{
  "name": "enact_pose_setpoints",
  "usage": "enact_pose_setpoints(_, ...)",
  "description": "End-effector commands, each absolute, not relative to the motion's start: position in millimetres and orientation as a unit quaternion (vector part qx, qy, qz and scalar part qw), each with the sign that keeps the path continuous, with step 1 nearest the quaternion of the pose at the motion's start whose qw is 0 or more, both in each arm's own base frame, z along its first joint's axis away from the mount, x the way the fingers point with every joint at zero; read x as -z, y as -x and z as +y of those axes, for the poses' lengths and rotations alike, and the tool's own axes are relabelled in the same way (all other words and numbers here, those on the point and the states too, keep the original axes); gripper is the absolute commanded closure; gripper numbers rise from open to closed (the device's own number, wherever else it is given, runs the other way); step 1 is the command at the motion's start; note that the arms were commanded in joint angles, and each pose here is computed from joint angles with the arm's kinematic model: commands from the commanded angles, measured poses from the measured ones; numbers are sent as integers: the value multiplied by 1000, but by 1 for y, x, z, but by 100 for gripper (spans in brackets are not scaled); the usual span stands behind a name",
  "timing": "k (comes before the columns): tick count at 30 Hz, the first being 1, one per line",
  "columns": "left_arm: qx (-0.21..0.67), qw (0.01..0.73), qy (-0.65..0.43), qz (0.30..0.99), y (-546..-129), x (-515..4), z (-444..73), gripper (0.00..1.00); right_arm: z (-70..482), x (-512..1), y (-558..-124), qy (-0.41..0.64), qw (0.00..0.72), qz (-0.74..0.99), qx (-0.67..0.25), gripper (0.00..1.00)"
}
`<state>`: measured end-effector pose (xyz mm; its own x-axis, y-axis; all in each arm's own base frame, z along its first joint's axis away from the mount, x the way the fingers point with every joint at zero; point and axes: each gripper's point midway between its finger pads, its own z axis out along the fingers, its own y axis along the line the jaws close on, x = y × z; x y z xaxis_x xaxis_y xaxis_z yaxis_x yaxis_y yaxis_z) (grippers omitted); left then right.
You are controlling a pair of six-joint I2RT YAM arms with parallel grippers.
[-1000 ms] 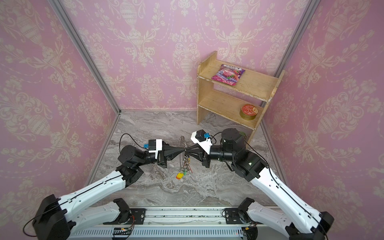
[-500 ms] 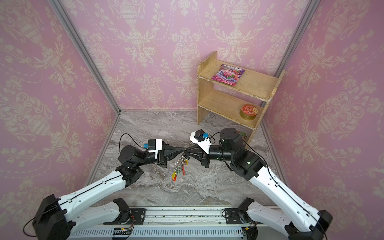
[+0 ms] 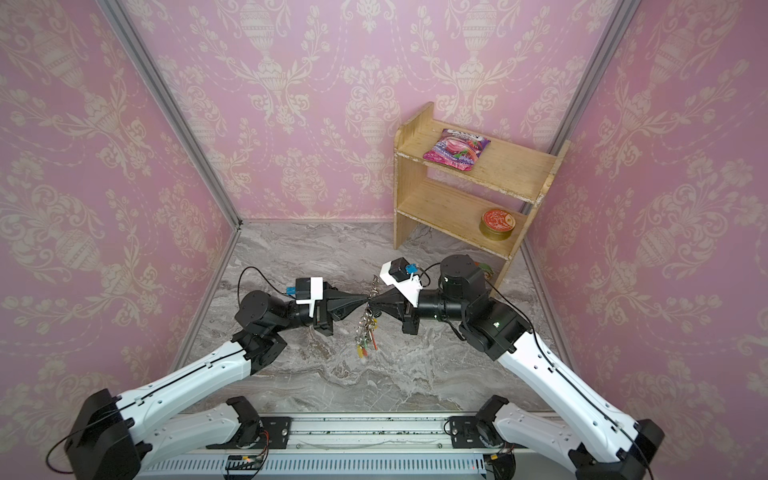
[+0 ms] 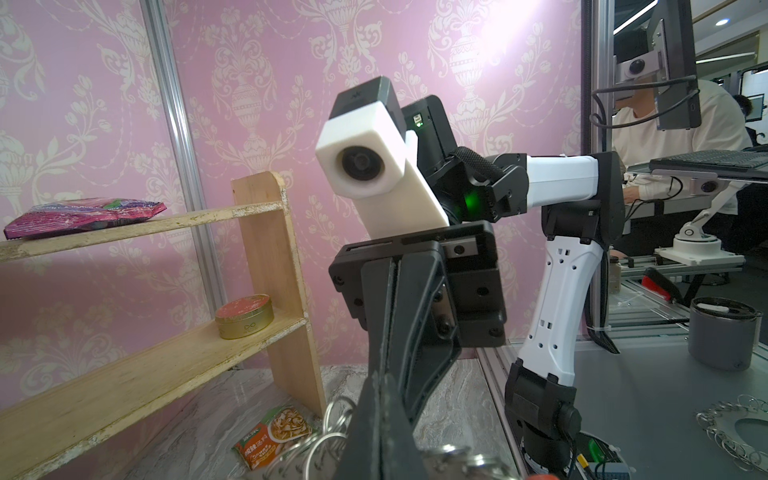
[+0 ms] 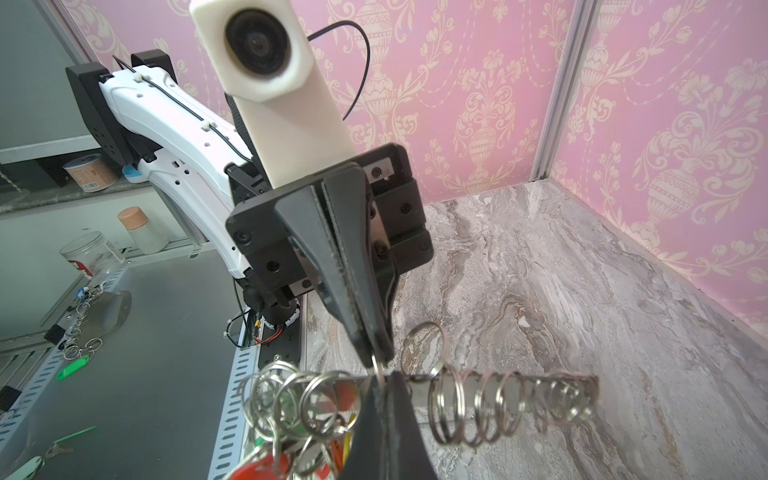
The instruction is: Put the keys on the keyring
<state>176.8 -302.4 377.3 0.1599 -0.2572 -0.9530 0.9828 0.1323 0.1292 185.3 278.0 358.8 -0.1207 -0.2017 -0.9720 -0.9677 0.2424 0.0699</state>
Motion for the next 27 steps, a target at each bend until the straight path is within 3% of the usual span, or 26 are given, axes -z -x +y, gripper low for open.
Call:
enact_pose_setpoints(1,500,640,-439,383,-166,-399,-297,100,277,-366,-184,460,476,628,-409,100)
enact_pose_setpoints(5,499,627,-442,403,-169,-392,-299,97,272,-369,-186,459,475,643,-389,100)
enact_pose_setpoints(12,470,570,-468,485,-175,-369,-303,60,263,-366,-189,467,449,678,-348,100)
enact_pose_setpoints(16,454,528,-489,526,-173,-358,-302,47,263,-354,-190,484,427,699,-306,100)
enact_pose_setpoints(19,445,527,-495,528,-171,-359,-299,48,265,-347,-188,500,413,706,-286,100)
enact_pose_setpoints(27,459,493,-519,526,-166,-356,-306,69,270,-349,-187,509,412,701,-283,100)
